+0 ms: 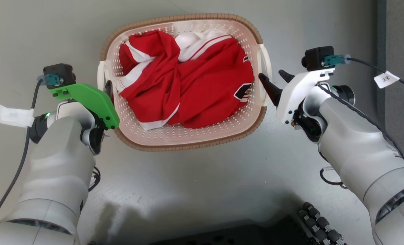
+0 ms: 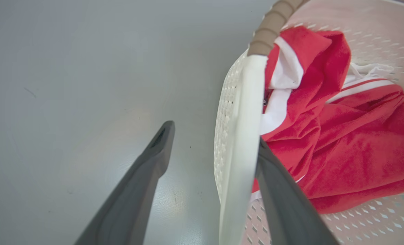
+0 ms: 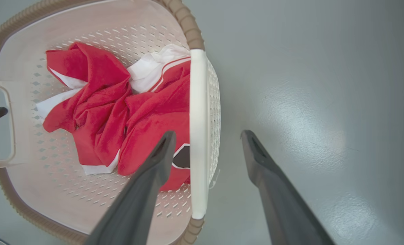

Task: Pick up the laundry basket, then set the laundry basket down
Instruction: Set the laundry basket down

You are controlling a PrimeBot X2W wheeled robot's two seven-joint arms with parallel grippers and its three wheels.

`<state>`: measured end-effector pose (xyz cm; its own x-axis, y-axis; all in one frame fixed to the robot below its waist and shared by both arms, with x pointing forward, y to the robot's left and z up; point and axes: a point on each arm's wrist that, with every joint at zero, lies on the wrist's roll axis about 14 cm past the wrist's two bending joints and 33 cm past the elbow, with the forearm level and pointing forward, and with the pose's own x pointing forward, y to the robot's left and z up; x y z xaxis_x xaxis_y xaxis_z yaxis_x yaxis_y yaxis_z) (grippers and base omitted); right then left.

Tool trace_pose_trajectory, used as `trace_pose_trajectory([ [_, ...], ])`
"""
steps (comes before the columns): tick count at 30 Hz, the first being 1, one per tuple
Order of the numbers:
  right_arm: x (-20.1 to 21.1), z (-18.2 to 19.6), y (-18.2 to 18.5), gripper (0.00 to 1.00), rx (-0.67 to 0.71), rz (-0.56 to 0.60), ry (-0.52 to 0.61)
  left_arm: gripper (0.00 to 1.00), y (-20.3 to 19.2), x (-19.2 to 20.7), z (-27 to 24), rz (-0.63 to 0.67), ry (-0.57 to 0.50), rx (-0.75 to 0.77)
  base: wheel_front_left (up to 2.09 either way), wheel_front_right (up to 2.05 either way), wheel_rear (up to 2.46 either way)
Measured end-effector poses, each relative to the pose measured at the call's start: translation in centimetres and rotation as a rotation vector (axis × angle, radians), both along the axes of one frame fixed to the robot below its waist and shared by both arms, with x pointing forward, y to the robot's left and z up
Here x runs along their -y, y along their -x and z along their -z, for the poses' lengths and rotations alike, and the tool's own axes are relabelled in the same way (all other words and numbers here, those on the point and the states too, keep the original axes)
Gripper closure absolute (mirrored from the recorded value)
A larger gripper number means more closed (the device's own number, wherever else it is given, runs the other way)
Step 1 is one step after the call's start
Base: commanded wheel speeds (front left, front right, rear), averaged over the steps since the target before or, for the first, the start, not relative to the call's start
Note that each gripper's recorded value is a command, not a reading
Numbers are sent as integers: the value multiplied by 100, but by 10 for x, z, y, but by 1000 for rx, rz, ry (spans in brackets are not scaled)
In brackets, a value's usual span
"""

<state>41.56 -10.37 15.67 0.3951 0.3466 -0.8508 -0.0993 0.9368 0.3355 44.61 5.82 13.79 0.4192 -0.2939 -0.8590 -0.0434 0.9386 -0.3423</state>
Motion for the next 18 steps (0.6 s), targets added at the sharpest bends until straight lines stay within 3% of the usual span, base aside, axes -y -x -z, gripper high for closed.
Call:
trace_pose_trajectory([
  [18, 9, -54, -2, 0, 165, 60, -7, 0, -15, 1, -68, -18, 33, 253, 0, 0, 0],
])
